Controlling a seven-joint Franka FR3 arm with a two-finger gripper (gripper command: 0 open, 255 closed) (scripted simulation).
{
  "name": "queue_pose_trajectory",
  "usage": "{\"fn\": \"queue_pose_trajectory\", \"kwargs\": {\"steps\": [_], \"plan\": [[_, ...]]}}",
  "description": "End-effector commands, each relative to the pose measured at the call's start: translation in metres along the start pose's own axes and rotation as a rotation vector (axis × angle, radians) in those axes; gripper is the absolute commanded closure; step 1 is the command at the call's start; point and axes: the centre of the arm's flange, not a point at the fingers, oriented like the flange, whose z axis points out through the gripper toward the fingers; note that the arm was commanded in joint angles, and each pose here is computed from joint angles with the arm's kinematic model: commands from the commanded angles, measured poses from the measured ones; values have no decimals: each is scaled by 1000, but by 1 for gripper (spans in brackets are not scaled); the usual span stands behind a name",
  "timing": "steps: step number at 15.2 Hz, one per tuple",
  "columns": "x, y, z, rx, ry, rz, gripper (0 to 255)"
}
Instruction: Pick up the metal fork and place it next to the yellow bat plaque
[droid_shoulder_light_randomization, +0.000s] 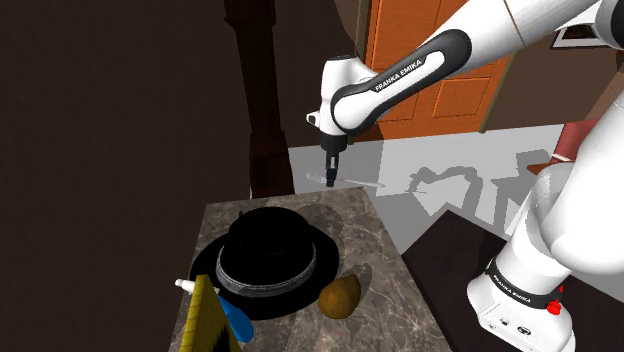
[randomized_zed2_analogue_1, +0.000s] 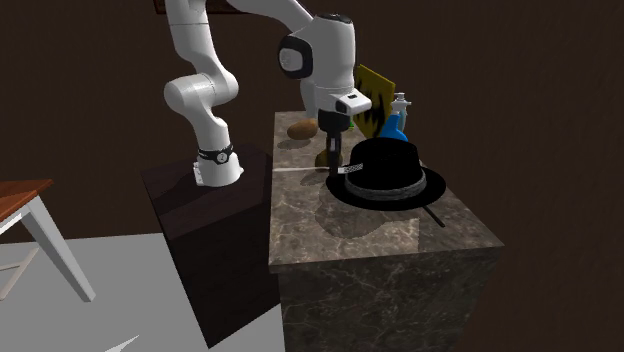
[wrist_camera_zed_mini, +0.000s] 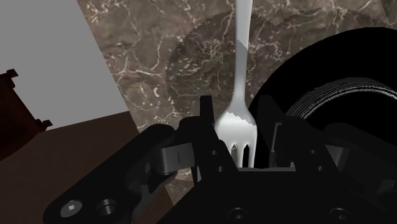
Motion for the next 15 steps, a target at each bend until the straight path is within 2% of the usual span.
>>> {"fn": "queue_pose_trajectory", "kwargs": {"steps": [1, 15], "plan": [[0, 0, -10, 0, 0, 0, 255], [3, -1, -84, 0, 0, 0, 255]]}}
